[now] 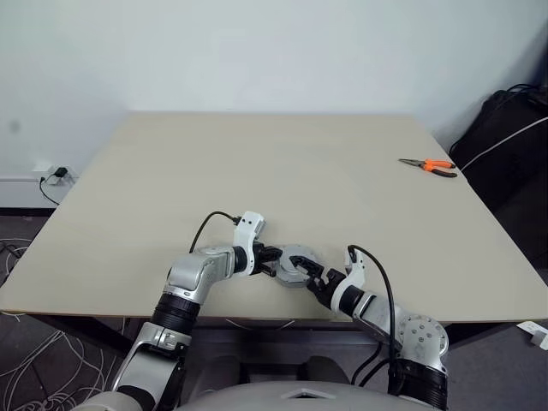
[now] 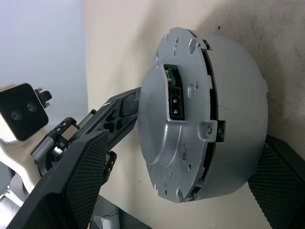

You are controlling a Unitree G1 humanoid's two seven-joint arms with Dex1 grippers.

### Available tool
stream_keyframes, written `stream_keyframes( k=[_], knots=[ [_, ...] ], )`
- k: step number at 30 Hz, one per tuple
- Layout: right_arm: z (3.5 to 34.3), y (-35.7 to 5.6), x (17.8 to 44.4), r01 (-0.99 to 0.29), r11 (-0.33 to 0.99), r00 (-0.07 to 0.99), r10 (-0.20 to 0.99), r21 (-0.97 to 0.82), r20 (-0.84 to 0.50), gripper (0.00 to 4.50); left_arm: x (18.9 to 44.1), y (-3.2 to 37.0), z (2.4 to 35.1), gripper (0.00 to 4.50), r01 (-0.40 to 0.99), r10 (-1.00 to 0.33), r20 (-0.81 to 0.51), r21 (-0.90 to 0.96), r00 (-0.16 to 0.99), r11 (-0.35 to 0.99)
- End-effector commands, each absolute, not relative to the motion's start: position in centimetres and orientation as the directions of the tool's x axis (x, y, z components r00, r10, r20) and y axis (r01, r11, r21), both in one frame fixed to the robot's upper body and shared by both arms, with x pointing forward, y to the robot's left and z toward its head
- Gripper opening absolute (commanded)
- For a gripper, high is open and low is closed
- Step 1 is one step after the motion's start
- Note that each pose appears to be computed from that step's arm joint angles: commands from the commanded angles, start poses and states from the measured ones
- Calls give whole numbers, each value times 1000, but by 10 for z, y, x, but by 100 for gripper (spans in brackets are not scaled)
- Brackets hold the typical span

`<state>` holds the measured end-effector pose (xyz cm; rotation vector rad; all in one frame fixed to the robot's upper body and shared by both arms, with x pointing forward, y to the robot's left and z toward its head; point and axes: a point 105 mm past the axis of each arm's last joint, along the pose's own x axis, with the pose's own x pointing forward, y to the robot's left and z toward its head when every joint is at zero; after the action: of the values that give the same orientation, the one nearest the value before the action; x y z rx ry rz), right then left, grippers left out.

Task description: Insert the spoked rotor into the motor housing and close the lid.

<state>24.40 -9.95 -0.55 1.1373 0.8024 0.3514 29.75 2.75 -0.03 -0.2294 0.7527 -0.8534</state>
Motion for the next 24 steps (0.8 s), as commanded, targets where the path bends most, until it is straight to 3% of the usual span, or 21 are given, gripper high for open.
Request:
stream_keyframes(
  k=[1,7,18,24],
  knots=[
    [15,-80,251,68,318,697,663,946,-273,389,289,17,-3,0,613,-773,-510,-488,378,622],
    [19,-85,248,62,321,705,656,945,-270,218,289,16,-4,0,612,-774,-509,-490,377,621],
    [12,-85,239,91,345,687,658,934,-310,212,291,18,-2,0,604,-772,-498,-492,395,627],
    [10,-86,239,107,344,692,649,933,-318,212,305,26,10,0,534,-741,-421,-515,524,670]
  ],
)
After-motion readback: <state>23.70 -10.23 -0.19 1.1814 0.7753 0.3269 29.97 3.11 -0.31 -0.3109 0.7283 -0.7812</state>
